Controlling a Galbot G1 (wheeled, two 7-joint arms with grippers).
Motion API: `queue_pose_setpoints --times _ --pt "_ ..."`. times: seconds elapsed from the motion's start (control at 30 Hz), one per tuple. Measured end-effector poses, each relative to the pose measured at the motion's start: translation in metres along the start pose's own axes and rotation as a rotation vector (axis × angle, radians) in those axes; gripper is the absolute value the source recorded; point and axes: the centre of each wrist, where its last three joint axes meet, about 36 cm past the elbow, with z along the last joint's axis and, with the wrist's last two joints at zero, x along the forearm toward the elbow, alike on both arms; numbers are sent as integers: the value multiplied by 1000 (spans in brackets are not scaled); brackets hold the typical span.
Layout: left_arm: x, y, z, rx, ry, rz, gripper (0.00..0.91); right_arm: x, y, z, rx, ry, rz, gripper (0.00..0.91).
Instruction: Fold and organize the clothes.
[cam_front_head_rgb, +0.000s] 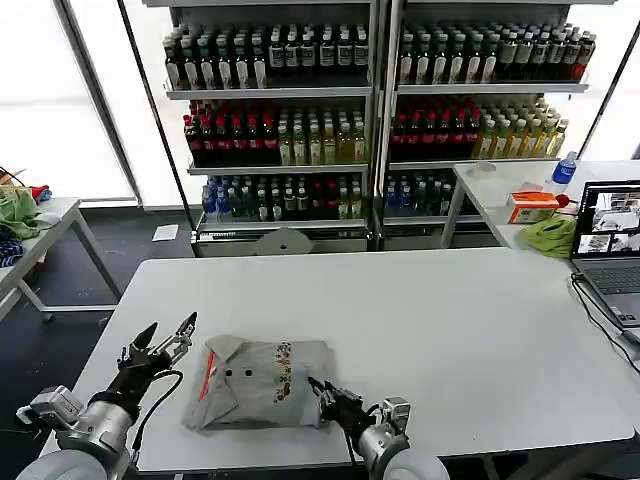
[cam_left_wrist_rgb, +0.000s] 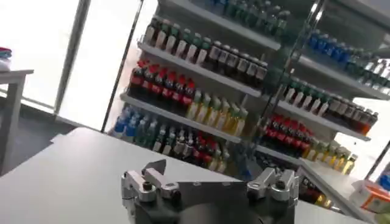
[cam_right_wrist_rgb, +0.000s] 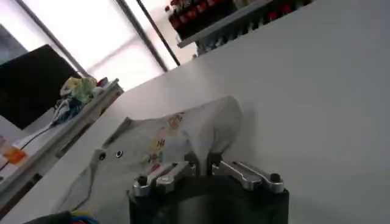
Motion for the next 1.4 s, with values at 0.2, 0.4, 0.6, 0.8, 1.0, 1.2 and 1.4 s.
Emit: queue_pose_setpoints --times 0.2,0.4,0.6,0.8,1.0,1.2,1.4 --pt "0 3 1 -3 3 -7 907 12 -15 -14 29 -17 20 0" --pt "0 4 0 -3 2 -7 907 33 -36 -31 110 -14 66 0" --pt "-1 3 1 1 4 -5 907 59 -65 -46 206 24 151 202" --pt "-1 2 2 4 7 -2 907 80 -90 -55 286 48 243 907" --pt "1 2 1 0 6 -3 907 92 -97 -64 338 31 280 907" --pt "3 2 -1 -4 2 -5 907 99 -104 -74 389 1 330 907" --pt "4 1 -1 -2 0 -6 907 100 -100 -80 416 -63 334 907"
